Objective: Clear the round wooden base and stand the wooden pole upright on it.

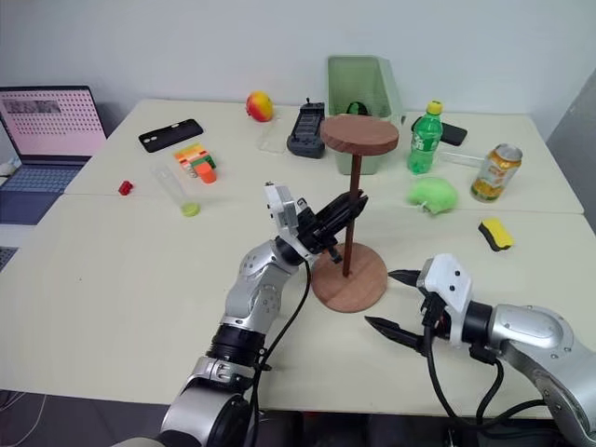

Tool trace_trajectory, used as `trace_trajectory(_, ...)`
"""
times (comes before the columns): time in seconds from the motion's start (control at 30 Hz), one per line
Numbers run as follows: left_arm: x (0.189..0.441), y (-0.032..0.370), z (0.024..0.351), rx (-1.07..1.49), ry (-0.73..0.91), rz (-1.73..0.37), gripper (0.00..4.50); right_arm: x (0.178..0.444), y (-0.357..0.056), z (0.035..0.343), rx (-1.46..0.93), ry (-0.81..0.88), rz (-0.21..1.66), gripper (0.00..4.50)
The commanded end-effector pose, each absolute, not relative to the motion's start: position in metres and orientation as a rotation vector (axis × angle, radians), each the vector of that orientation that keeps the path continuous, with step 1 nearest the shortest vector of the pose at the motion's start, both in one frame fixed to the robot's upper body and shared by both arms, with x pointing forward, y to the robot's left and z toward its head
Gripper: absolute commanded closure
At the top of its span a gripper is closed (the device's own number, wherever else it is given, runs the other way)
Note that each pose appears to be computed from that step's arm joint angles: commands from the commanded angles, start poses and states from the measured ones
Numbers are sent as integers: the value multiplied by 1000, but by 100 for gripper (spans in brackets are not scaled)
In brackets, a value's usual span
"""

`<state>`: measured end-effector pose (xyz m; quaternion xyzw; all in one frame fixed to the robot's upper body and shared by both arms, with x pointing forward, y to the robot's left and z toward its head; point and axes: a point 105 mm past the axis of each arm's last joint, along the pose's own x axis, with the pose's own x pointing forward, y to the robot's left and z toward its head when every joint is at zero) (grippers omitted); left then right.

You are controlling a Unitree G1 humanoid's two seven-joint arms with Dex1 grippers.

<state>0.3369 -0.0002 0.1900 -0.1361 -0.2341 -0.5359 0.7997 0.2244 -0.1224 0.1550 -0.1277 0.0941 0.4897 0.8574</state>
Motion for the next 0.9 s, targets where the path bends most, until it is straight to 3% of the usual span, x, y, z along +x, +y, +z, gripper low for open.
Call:
trace_trajectory(0.03, 333, -5, 191, -264, -542, -1164, 422, 220, -118, 162, -276, 164, 1042, 0)
trace_trajectory(0.53, 333, -7, 176, -214, -558, -1166, 422, 224, -124, 161, -268, 154, 998, 0)
trace_trajectory(0.67, 325, 3, 163, -165, -495, -1227, 422, 225, -126, 160, -258, 161, 988, 0)
trace_trajectory(0.9, 338, 21, 144, -113, -313, -1196, 422, 227, -125, 164, -225, 160, 988, 0)
